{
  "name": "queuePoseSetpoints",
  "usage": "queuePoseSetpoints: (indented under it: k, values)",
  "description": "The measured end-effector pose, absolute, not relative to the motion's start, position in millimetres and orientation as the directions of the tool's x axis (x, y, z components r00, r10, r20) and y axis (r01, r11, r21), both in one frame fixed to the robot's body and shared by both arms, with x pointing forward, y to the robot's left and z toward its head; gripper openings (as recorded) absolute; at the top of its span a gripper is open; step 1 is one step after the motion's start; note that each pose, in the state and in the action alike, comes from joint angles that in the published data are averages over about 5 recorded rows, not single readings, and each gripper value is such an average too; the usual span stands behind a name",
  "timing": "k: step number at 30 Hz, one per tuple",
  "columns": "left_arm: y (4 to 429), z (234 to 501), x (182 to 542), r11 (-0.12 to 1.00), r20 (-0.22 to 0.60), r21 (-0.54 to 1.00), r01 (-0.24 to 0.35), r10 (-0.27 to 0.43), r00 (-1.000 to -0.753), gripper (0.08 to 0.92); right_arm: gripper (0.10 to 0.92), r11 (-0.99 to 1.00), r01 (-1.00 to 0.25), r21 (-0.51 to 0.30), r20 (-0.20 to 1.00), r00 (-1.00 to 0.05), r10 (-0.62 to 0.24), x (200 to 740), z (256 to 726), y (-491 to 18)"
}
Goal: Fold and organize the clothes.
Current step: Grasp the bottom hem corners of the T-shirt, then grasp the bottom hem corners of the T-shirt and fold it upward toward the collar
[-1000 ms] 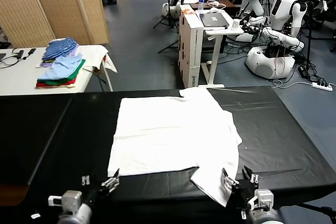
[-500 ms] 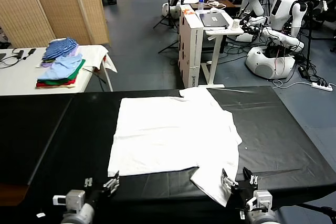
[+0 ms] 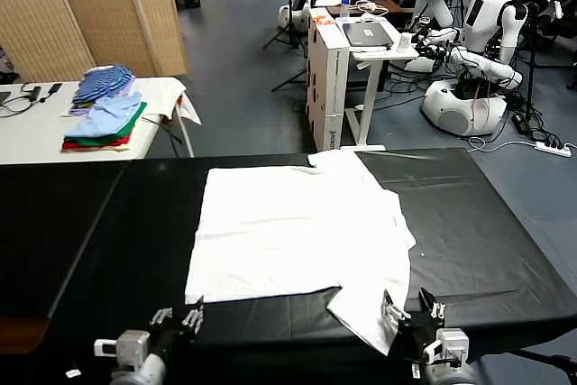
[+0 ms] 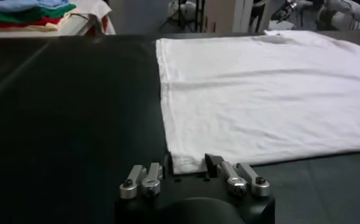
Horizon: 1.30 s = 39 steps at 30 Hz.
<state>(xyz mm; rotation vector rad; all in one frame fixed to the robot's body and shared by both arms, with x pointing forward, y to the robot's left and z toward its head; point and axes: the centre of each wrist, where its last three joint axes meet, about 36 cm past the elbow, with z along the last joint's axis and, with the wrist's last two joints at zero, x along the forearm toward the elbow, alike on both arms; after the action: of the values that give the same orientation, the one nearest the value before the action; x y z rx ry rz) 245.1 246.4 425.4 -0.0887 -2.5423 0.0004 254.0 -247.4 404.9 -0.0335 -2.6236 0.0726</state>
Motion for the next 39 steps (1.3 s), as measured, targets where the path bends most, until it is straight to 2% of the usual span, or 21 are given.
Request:
queuePoseSetpoints:
  k: [6, 11, 17, 26, 32, 39]
  values:
    - [246.3, 425.7, 244.4, 0.998, 0.563, -0.020, 0.065, 0.065, -0.824, 0.438, 0.192, 0.998, 0.014, -0.058, 0.490, -0.871, 0.040, 252.9, 407.1, -246.3]
    - [245.5, 426.3, 244.2, 0.997, 0.564, -0.024, 0.068, 0.069, -0.823, 0.397, 0.151, 0.998, 0.019, -0.057, 0.488, -0.872, 0.044, 250.3, 411.1, -244.6]
    - [244.2, 431.3, 242.5, 0.997, 0.565, -0.027, 0.073, 0.076, -0.822, 0.161, 0.151, 0.999, 0.035, -0.028, 0.482, -0.875, 0.044, 248.8, 419.7, -242.4]
    - [245.2, 442.6, 241.6, 0.996, 0.565, -0.047, 0.080, 0.093, -0.820, 0.146, 0.151, 0.994, 0.087, 0.070, 0.478, -0.877, 0.043, 244.0, 443.6, -242.2]
    - [248.3, 452.2, 237.5, 0.995, 0.575, -0.065, 0.081, 0.104, -0.811, 0.146, 0.151, 0.972, 0.143, 0.188, 0.491, -0.870, 0.033, 238.4, 471.6, -246.0]
    - [251.4, 474.1, 231.3, 0.993, 0.591, -0.076, 0.093, 0.120, -0.798, 0.146, 0.151, 0.941, 0.143, 0.306, 0.455, -0.891, -0.013, 241.1, 492.1, -249.0]
